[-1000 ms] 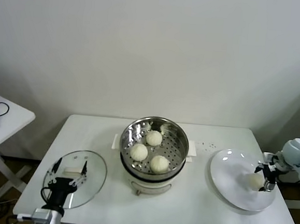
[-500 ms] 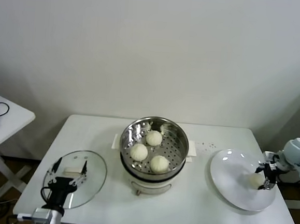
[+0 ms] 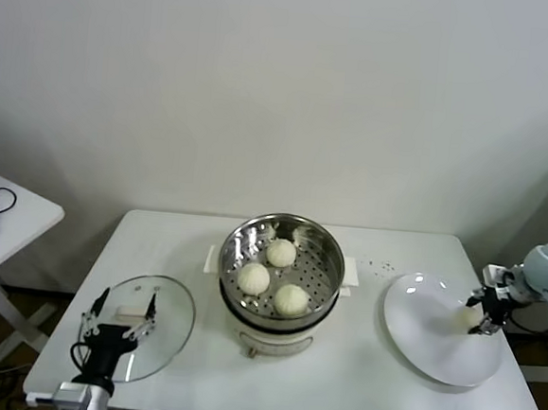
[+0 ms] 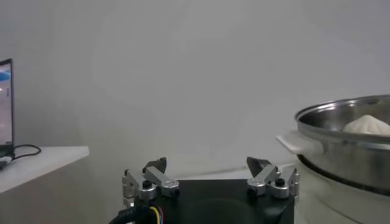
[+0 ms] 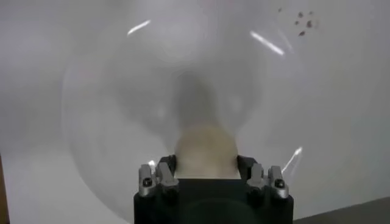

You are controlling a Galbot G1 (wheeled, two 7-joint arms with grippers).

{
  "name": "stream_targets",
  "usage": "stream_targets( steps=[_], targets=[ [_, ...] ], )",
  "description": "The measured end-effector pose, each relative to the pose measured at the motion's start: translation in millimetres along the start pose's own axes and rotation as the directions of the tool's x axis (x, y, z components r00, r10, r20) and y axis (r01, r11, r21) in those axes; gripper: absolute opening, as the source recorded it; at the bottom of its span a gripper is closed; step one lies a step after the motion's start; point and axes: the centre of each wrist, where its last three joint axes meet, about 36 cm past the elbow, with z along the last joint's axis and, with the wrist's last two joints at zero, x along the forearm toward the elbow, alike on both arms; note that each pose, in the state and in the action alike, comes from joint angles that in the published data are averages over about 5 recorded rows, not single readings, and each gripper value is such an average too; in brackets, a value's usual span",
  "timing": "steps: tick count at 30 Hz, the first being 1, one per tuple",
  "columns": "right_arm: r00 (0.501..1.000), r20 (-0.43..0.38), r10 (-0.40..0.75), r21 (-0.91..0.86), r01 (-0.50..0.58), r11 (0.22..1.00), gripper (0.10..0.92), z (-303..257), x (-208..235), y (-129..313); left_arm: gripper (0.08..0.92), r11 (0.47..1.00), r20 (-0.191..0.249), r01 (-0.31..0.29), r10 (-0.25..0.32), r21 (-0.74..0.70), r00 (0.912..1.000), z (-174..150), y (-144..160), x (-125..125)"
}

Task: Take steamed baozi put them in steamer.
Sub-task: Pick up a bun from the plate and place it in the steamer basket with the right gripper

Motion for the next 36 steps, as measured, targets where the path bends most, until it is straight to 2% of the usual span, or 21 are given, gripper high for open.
stream_targets(
  steps=[8, 17, 26, 36],
  targets=[
    [0.995, 0.096, 0.022, 0.013, -0.023, 1.0, 0.657, -51, 46, -22, 0.823, 1.0, 0.013, -0.013, 0.013, 0.016, 0.9998, -4, -6, 0],
    [0.986, 0.169, 0.012, 0.113, -0.032, 0.993, 0.657, -135, 110, -42, 0.823, 0.999, 0.027, -0.039, 0.038, 0.012, 0.9989, -11, -11, 0],
    [0.985, 0.17, -0.032, 0.209, -0.004, 0.978, 0.658, -222, 156, -51, 0.823, 0.998, 0.043, -0.06, 0.059, 0.015, 0.9973, -16, -21, 0],
    [0.985, 0.151, -0.08, 0.277, 0.035, 0.96, 0.662, -306, 161, -48, 0.823, 0.996, 0.074, -0.081, 0.079, 0.022, 0.9941, -28, -34, -2]
  ],
)
